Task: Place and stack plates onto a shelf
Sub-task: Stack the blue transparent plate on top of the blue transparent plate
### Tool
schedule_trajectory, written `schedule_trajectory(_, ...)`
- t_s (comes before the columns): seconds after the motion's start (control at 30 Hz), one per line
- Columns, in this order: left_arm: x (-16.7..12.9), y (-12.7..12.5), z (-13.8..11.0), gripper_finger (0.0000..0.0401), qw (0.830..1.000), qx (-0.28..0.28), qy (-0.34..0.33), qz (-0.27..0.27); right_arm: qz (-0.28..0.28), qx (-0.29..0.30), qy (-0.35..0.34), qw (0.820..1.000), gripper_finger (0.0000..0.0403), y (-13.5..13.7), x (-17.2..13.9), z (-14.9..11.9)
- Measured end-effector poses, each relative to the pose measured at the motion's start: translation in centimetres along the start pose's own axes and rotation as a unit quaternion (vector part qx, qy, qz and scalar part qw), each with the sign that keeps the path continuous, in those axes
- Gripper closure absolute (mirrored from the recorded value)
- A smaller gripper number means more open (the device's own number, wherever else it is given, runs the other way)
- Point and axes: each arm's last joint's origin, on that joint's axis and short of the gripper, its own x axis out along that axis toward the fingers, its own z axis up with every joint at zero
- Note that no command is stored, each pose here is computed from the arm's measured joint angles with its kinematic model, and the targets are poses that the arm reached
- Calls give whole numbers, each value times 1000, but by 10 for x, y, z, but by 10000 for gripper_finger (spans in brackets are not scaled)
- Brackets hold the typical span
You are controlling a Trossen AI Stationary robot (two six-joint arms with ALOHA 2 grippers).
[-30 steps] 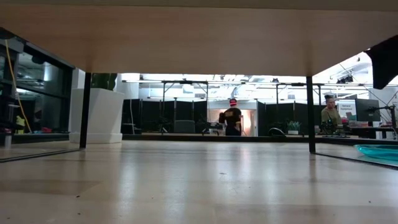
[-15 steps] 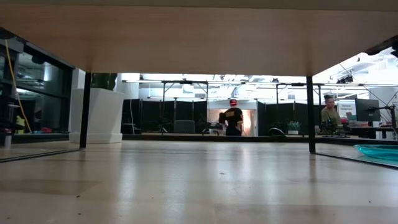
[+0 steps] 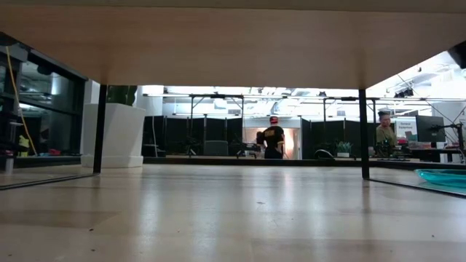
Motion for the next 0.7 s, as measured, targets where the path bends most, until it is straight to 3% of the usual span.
schedule_trajectory(0.1, 0, 0, 0, 265, 1000, 0, -1, 5, 34, -23, -37, 998, 402, 14, 5, -5)
schedule_trajectory(0.27, 0, 0, 0, 265, 1000, 0, -1, 6, 5, -30, -34, 999, 402, 21, 19, -15)
schedule_trajectory(0.43, 0, 0, 0, 265, 1000, 0, -1, 6, 14, -37, -28, 999, 402, 29, 28, -26)
schedule_trajectory(0.7, 0, 0, 0, 265, 1000, 0, -2, 8, -5, -7, -20, 1000, 402, 31, 38, -43)
